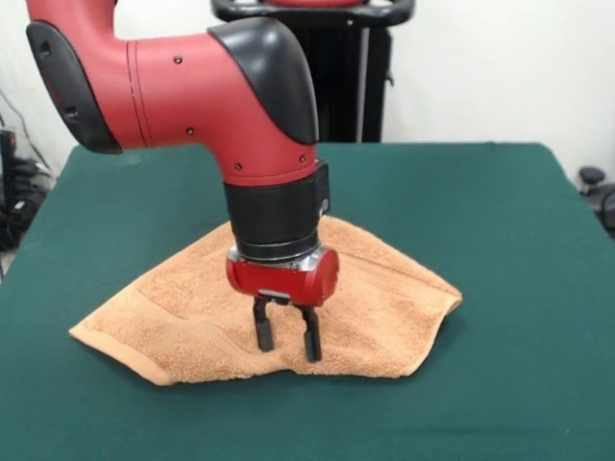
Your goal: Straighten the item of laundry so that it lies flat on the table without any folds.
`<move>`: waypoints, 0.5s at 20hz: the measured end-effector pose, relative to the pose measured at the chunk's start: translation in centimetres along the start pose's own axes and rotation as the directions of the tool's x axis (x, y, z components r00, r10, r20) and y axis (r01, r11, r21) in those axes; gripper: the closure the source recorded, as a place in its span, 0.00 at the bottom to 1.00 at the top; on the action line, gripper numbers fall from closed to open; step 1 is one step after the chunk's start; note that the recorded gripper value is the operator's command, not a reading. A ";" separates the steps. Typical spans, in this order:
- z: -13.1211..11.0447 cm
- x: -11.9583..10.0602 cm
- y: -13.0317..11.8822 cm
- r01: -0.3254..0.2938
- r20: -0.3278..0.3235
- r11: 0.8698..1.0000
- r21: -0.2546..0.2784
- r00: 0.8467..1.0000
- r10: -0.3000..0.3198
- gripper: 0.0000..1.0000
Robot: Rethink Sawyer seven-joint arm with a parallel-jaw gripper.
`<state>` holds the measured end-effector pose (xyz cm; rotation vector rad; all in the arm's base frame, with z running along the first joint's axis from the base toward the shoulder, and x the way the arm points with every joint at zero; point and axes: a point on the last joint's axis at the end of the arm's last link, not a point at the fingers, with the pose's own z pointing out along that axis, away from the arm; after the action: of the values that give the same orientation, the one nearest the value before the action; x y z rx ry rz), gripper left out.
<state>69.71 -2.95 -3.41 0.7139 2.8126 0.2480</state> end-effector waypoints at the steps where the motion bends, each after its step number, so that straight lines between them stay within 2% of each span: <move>1: -0.1 0.1 0.1 0.000 -0.006 1.000 -0.013 1.000 0.000 0.00; 3: -0.6 0.6 0.5 -0.018 -0.029 0.999 -0.045 0.999 0.016 0.00; 10: -1.2 2.5 1.6 -0.038 -0.082 0.994 -0.105 0.996 0.029 0.00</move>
<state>67.93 -0.44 -2.32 0.7433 2.8393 0.4390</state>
